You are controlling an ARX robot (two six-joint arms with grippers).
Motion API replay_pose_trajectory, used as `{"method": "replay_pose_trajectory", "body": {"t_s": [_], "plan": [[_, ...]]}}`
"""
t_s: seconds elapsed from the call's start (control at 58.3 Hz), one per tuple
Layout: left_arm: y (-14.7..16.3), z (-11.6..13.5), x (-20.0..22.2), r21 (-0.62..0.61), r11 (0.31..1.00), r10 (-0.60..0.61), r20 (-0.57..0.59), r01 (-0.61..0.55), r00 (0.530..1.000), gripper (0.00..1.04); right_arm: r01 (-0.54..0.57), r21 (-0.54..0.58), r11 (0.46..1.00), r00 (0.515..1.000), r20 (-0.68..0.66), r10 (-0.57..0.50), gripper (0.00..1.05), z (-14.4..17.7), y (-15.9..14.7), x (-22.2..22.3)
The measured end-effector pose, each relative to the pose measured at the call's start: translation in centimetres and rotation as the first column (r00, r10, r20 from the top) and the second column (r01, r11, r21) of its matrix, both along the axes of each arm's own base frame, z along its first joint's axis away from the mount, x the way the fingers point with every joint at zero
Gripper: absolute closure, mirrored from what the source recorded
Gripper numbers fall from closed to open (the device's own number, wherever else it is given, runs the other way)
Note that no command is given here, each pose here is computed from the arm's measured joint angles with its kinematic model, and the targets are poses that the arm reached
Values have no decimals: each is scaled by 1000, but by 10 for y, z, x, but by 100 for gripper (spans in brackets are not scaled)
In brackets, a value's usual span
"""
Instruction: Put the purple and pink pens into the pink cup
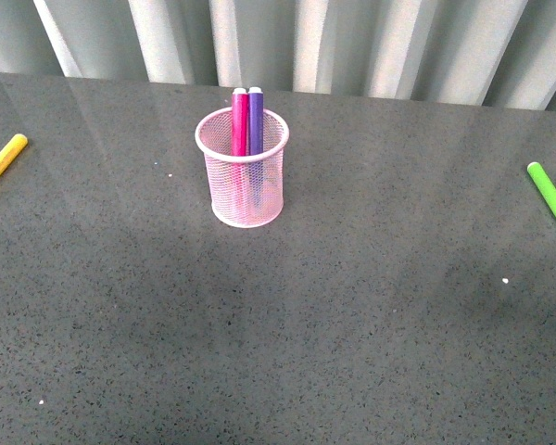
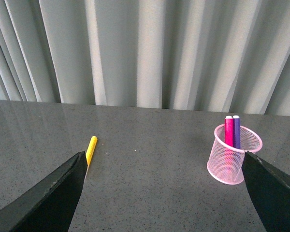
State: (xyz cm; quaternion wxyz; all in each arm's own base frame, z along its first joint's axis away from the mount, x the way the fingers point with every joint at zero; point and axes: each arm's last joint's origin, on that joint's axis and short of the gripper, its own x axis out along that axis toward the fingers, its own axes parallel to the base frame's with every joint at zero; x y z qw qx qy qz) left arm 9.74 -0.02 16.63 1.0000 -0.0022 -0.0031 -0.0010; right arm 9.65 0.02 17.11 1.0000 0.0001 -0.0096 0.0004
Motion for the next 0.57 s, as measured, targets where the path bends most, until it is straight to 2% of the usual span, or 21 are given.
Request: {"method": "replay_pose_trajectory", "body": {"t_s": [0.566], "plan": [[0,0,0,0,1000,0,0,0,1000,7,0,0,1000,1000,0,0,7,0,0,0]]}}
